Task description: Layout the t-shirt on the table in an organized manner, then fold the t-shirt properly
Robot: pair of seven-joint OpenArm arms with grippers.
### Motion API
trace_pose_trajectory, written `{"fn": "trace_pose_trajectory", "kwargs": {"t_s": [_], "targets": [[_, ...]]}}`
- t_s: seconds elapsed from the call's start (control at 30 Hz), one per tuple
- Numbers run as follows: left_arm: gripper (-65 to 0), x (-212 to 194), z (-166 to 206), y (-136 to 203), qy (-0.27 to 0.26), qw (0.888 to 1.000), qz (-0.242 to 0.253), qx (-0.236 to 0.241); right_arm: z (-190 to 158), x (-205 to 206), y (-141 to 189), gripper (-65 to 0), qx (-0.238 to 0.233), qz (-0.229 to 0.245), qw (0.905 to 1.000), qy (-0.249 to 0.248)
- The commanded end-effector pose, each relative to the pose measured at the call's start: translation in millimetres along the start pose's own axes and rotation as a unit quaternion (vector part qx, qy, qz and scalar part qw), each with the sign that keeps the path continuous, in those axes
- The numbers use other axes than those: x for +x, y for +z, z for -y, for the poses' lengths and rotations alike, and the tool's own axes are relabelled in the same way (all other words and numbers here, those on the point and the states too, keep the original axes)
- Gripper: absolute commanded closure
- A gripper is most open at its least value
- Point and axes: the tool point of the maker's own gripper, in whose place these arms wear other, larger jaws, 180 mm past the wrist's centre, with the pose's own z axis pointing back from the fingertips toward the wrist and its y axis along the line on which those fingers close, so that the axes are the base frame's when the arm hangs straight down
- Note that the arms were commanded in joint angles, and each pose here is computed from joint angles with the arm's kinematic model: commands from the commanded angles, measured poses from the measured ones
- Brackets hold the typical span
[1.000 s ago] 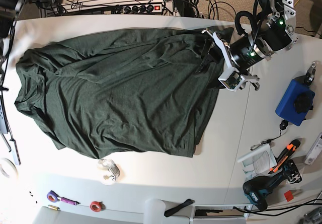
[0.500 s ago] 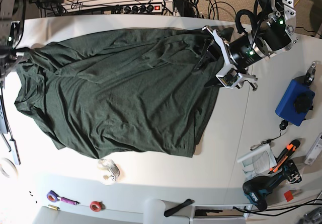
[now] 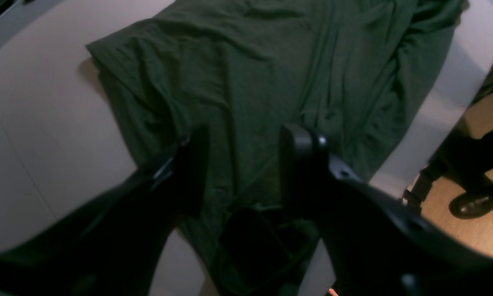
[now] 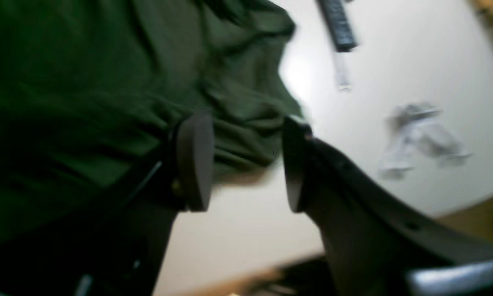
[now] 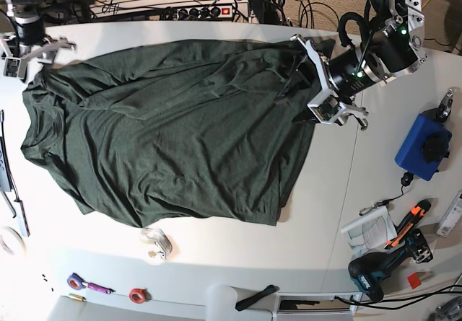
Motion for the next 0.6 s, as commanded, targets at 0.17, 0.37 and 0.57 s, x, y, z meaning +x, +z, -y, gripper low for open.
{"fn": "trace_pose_trajectory", "kwargs": {"t_s": [0.17,0.37,0.57], "targets": [[-28.5,10.1,0.2,2.6,-0.010,1.000,0.019,-0.003,-26.8,2.7,-32.1,-27.0,0.035,0.057,0.9811,-0.181],[-28.5,-1.1,-5.2,6.3,-0.030,1.000,-0.003,-0.007,-56.3,-29.9,-49.2,-27.0,0.086,0.026,0.9331,-0.348],[-28.5,-35.4,-18.9,2.0,-0.006,0.999,-0.051,-0.010,-14.5,-46.4,-13.8,-27.0,0.061,0.045,0.9026,-0.424]]}}
